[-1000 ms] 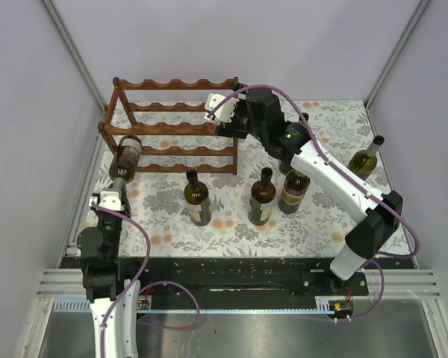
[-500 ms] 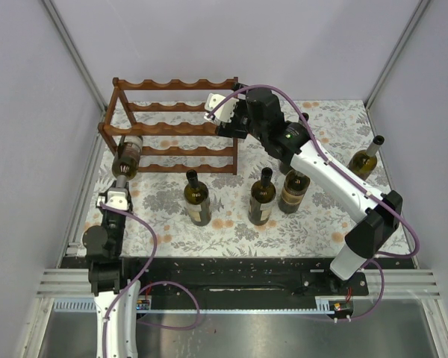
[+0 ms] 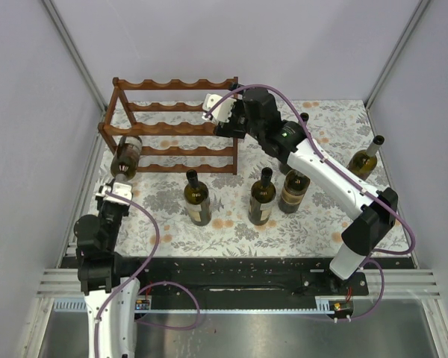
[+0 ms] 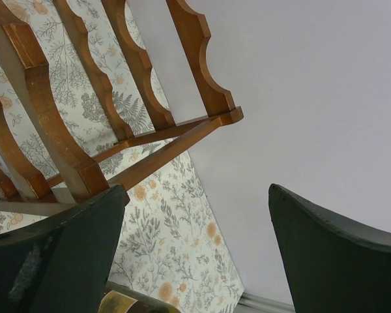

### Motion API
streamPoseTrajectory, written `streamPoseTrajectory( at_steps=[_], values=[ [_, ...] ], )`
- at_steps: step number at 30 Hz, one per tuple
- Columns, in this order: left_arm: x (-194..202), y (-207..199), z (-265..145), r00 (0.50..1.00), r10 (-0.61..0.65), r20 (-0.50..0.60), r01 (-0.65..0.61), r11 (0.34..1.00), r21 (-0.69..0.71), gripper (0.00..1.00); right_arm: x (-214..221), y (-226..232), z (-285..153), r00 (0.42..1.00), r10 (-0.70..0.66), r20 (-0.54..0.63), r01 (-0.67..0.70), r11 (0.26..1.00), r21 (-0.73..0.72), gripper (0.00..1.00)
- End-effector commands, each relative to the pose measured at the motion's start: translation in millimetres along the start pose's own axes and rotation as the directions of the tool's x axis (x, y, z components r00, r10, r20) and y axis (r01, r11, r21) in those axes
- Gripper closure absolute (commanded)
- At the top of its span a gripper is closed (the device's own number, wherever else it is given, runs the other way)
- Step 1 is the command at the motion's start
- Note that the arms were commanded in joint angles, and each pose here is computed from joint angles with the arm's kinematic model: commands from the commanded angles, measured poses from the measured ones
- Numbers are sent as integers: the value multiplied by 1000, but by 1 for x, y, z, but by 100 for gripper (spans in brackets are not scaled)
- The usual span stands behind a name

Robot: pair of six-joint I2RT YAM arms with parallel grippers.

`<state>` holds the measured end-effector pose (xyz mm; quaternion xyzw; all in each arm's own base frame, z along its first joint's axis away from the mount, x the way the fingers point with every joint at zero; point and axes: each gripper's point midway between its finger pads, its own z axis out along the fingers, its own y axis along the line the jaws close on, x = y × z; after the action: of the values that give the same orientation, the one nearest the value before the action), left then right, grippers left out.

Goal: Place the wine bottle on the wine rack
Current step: Place the wine bottle in the wine rack.

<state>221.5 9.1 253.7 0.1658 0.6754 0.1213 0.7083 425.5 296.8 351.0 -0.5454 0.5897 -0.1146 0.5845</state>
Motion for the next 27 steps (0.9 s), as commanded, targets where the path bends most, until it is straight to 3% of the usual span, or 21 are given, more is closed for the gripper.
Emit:
streamPoseTrajectory(
  at_steps=[1, 9, 13, 27],
  values=[
    [9, -19, 1, 996, 32, -87, -19, 989, 144, 100, -15, -23, -8, 999, -1, 40, -1, 999, 48, 1],
    [30, -27, 10, 994, 55, -90, -40, 987, 154, 100, -9, -17, -7, 1000, -6, 29, 5, 999, 37, 0],
    [38, -29, 16, 989, 148, -26, -142, 978, 155, 100, -9, -16, -4, 1000, -6, 29, 5, 999, 34, 0],
    [90, -53, 24, 952, 260, -164, -193, 921, 338, 100, -5, -10, -1, 1000, -6, 16, 5, 1000, 23, 0]
  ],
)
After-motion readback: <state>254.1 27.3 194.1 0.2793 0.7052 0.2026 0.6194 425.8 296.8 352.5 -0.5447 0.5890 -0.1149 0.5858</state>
